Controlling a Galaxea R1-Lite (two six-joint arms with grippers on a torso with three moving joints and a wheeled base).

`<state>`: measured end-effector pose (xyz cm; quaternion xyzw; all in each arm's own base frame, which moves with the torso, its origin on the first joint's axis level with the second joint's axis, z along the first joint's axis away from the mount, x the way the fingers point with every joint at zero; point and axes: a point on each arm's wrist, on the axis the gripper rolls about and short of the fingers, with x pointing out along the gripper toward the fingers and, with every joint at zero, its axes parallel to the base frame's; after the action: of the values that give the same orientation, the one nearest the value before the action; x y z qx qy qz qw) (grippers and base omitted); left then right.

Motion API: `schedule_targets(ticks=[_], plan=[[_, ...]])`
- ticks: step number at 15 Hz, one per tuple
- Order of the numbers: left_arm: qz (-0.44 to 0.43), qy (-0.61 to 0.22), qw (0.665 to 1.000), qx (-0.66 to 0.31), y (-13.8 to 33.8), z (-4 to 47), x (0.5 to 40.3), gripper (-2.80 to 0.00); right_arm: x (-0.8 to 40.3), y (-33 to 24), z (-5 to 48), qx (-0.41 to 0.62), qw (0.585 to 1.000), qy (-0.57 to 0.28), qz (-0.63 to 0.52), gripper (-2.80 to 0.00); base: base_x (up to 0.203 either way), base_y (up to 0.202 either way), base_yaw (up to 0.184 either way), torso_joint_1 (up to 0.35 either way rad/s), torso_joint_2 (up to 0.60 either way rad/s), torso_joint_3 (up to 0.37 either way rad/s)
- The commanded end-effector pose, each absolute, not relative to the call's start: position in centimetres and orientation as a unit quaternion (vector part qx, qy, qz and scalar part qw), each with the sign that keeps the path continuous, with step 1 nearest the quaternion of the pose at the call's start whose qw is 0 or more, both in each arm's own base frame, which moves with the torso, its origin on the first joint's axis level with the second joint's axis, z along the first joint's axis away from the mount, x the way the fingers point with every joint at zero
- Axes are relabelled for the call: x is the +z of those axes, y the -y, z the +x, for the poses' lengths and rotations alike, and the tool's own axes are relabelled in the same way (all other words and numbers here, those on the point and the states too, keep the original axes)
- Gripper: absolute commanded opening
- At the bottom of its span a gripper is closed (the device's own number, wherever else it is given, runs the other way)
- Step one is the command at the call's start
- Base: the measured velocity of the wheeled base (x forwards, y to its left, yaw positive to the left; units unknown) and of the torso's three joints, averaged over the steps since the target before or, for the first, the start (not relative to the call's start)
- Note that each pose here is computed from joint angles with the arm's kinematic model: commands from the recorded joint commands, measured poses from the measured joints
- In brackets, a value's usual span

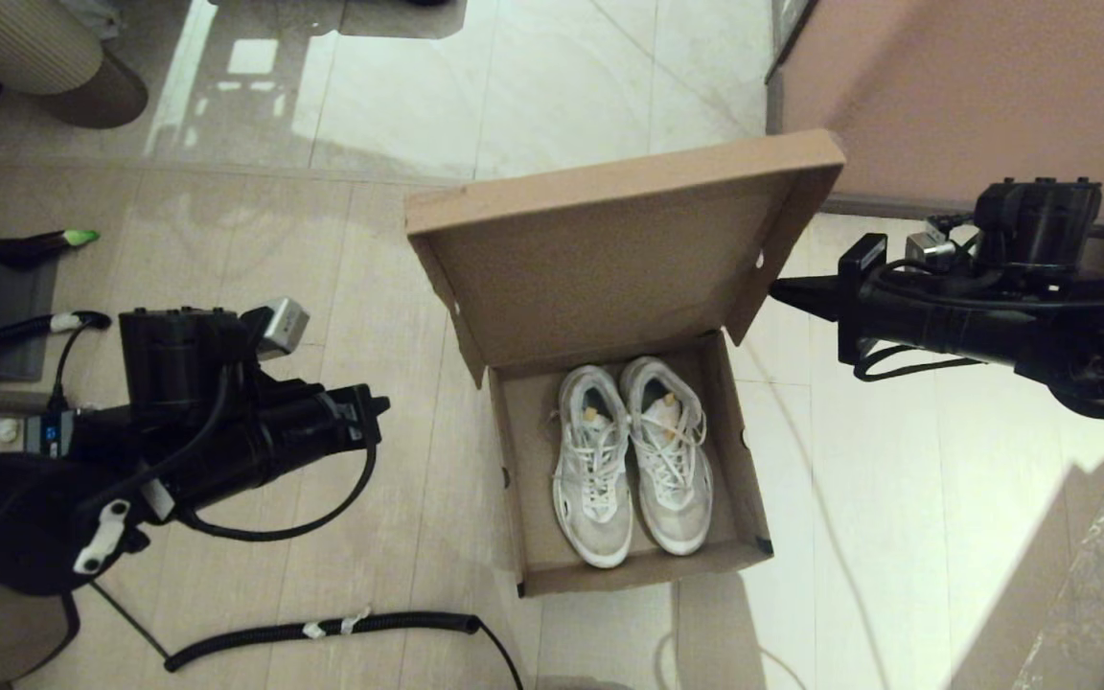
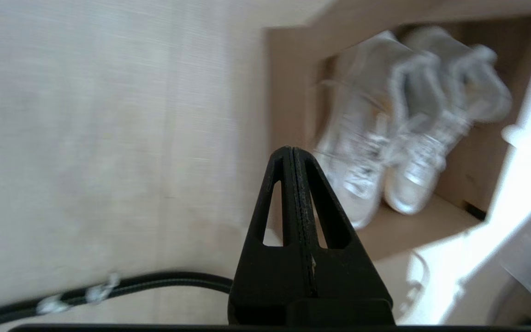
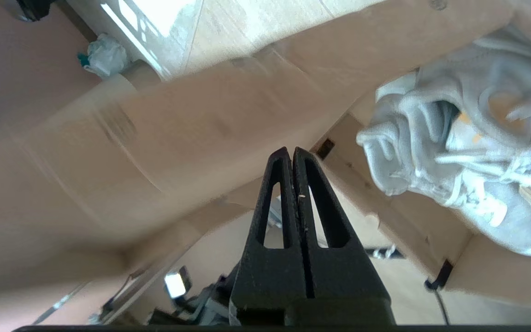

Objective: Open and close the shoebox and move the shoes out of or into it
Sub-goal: Open the shoe box, then put the shoes out of the shoe box

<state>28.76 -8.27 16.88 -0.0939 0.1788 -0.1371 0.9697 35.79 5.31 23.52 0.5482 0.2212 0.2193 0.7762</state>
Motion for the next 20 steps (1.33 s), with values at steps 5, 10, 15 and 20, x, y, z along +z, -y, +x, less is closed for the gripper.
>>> schedule_targets(ticks=[5,10,15,20], plan=[[-0.051,-0.15,0.986,-0.054,3.4,24.8,17.9,-2.8,22.9,-9.2,33.1,0.226,0.877,-0.242,0.348,-2.8,0.0,0.0,0.0,0.0,0.0,0.0],[-0.056,-0.143,0.987,0.052,-1.7,19.4,17.0,-2.8,17.8,-14.4,32.8,0.151,0.921,-0.337,0.121,-2.8,0.0,0.0,0.0,0.0,0.0,0.0],[-0.044,-0.134,0.989,0.051,-1.7,14.6,15.9,-2.8,12.6,-18.0,37.1,0.148,0.915,-0.372,0.055,-0.82,0.0,0.0,0.0,0.0,0.0,0.0],[-0.014,-0.146,0.988,0.045,-1.5,12.5,15.5,-2.8,10.5,-21.3,42.0,0.125,0.938,-0.319,0.054,0.0,0.0,0.0,0.0,0.0,0.0,0.0]])
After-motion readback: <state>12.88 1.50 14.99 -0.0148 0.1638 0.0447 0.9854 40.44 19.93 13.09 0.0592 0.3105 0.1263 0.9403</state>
